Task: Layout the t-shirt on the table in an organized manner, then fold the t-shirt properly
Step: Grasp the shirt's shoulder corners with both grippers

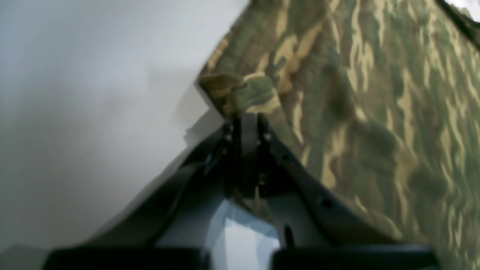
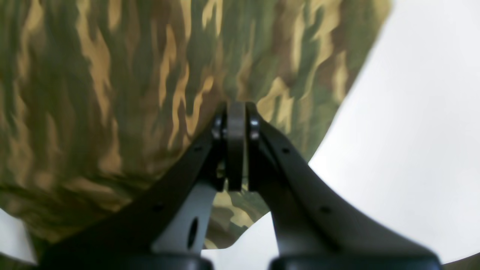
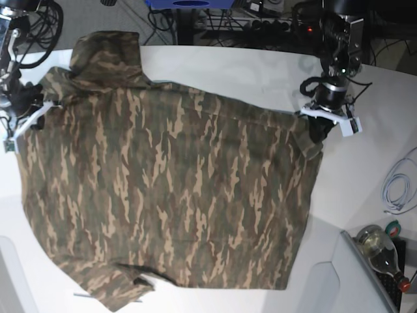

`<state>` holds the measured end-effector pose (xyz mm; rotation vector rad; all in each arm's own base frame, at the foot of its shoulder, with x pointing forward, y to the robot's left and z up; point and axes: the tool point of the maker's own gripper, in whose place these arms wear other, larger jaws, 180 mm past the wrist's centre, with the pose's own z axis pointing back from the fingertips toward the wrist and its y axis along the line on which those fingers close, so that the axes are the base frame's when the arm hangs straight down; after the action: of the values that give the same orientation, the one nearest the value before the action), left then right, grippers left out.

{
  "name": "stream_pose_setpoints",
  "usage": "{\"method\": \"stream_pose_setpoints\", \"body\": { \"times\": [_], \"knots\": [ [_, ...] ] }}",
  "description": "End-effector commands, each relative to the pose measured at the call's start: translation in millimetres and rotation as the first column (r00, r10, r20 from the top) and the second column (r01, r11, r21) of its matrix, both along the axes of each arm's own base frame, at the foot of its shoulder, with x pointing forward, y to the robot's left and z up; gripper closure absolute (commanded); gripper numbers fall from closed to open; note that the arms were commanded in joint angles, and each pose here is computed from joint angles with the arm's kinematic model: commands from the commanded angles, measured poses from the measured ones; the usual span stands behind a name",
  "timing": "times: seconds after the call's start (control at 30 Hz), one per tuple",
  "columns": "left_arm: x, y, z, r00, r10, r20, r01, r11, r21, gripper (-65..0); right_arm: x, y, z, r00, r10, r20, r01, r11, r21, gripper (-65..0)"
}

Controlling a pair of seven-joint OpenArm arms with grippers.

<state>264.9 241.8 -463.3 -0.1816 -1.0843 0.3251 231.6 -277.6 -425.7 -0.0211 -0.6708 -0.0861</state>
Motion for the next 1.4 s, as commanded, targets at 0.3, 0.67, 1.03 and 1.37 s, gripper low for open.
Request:
{"method": "stream_pose_setpoints", "body": {
  "times": [0.3, 0.67, 1.03, 1.37],
  "knots": [
    [-14, 13, 16, 0.998, 0.052, 0.022, -0.053, 0.996, 0.066, 0.0, -68, -16, -8, 0.981, -0.085, -0.173, 0.095, 0.994, 0.048, -46.1],
    [-13, 6, 24, 0.998, 0.045, -0.053, -0.041, 0.996, 0.076, 0.0, -124, -5, -32, 0.908, -0.01, -0.418, 0.051, 0.995, 0.086, -45.9],
    [-11, 5, 23, 0.997, 0.042, -0.057, -0.038, 0.996, 0.076, 0.0, -127, 41, -43, 0.886, 0.112, -0.45, -0.046, 0.987, 0.154, -45.9],
    [-15, 12, 22, 0.997, 0.048, -0.067, -0.042, 0.995, 0.089, 0.0, -124, 68, -54, 0.878, 0.157, -0.451, -0.061, 0.974, 0.22, -45.9]
  ]
}}
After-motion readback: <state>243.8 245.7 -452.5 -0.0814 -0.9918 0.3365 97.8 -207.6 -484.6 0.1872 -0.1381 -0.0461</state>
